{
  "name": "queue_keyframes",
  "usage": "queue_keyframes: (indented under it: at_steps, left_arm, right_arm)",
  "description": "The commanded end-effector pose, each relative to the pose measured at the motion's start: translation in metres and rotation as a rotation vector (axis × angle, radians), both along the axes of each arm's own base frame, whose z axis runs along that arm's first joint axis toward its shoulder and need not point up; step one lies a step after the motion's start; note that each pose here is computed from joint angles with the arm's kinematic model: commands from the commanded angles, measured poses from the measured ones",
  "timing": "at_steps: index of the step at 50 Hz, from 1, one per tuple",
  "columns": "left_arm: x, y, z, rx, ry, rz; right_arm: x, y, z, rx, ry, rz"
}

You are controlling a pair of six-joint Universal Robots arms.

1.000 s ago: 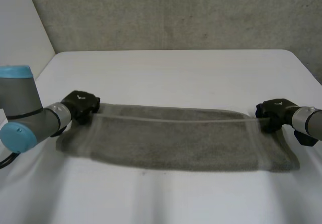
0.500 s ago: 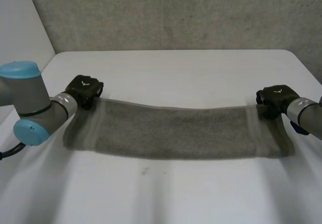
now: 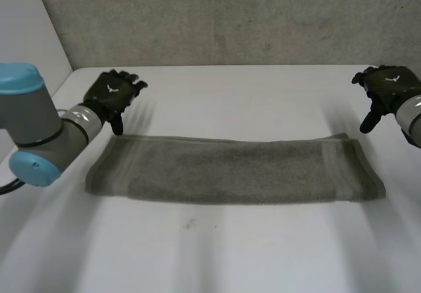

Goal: Fold the towel.

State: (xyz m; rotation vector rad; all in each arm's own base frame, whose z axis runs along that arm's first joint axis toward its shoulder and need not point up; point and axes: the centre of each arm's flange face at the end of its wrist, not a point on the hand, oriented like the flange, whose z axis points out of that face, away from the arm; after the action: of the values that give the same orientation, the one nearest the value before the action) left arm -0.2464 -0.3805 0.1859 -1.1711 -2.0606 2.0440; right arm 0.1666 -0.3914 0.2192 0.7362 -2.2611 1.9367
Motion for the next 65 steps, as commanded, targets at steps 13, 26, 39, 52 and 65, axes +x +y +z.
queue_keyframes:
  at_steps: [13,26,39,52,65]
  left_arm:
    - [0.026,0.063,0.003,0.172,0.089,0.048]
    - [0.028,0.07,-0.001,0.215,0.128,0.059]
    - [0.028,0.072,-0.001,0.218,0.127,0.058]
    - [0.029,0.077,0.005,0.205,0.13,0.058]
    - [0.031,0.079,0.012,0.184,0.135,0.061]
  right_arm:
    - [-0.029,0.092,-0.063,0.273,0.07,0.135]
    - [-0.045,0.091,-0.088,0.253,0.081,0.098]
    - [-0.047,0.078,-0.099,0.218,0.094,0.092]
    - [-0.091,0.055,-0.093,0.175,0.181,-0.06]
    - [-0.14,0.026,-0.048,0.065,0.321,-0.175]
